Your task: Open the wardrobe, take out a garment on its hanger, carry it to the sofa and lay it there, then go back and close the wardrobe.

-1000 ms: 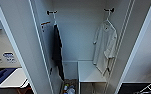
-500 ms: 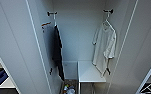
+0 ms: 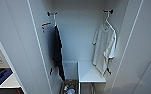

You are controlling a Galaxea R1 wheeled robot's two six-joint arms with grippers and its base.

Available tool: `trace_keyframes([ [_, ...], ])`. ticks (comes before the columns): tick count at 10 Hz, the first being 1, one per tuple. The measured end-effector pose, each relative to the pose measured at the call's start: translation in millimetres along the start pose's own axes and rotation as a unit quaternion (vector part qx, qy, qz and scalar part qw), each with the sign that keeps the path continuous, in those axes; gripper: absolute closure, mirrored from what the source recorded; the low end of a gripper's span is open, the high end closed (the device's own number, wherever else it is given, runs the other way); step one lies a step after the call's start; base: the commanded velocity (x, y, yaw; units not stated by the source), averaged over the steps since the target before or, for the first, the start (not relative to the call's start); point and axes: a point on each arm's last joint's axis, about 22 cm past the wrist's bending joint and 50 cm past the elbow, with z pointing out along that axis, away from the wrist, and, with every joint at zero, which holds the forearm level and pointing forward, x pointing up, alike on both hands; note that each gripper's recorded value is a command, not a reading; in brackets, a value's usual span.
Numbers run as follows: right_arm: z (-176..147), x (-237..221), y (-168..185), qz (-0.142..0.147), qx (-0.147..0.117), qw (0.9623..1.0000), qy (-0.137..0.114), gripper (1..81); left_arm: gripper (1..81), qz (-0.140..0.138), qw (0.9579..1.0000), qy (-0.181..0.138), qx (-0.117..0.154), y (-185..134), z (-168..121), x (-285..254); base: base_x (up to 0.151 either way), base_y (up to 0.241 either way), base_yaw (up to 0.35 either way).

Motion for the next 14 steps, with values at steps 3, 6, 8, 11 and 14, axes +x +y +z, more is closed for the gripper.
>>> trace_keyframes([
  [3, 55, -92, -4, 0.026, -0.008, 0.9977, -0.062, 1.0, 1.0, -0.014, 0.9997, -0.017, 0.013, -14, 30, -40, 0.000, 0.000, 0.000],
  [6, 86, -169, -32, 0.044, 0.013, 0.9940, -0.099, 1.0, 1.0, -0.021, 0.9990, -0.027, 0.030, -27, 64, -71, 0.000, 0.000, 0.000],
  [8, 99, -218, -52, 0.058, 0.030, 0.9915, -0.113, 1.0, 1.0, -0.025, 0.9979, -0.038, 0.047, -37, 85, -98, 0.000, 0.000, 0.000],
  [11, 115, -288, -100, 0.073, 0.061, 0.9851, -0.143, 1.0, 1.0, -0.032, 0.9962, -0.062, 0.052, -28, 120, -137, 0.000, 0.000, 0.000],
  [14, 131, -328, -112, 0.065, 0.054, 0.9839, -0.158, 1.0, 1.0, -0.031, 0.9935, -0.083, 0.072, -32, 143, -170, 0.000, 0.000, 0.000],
])
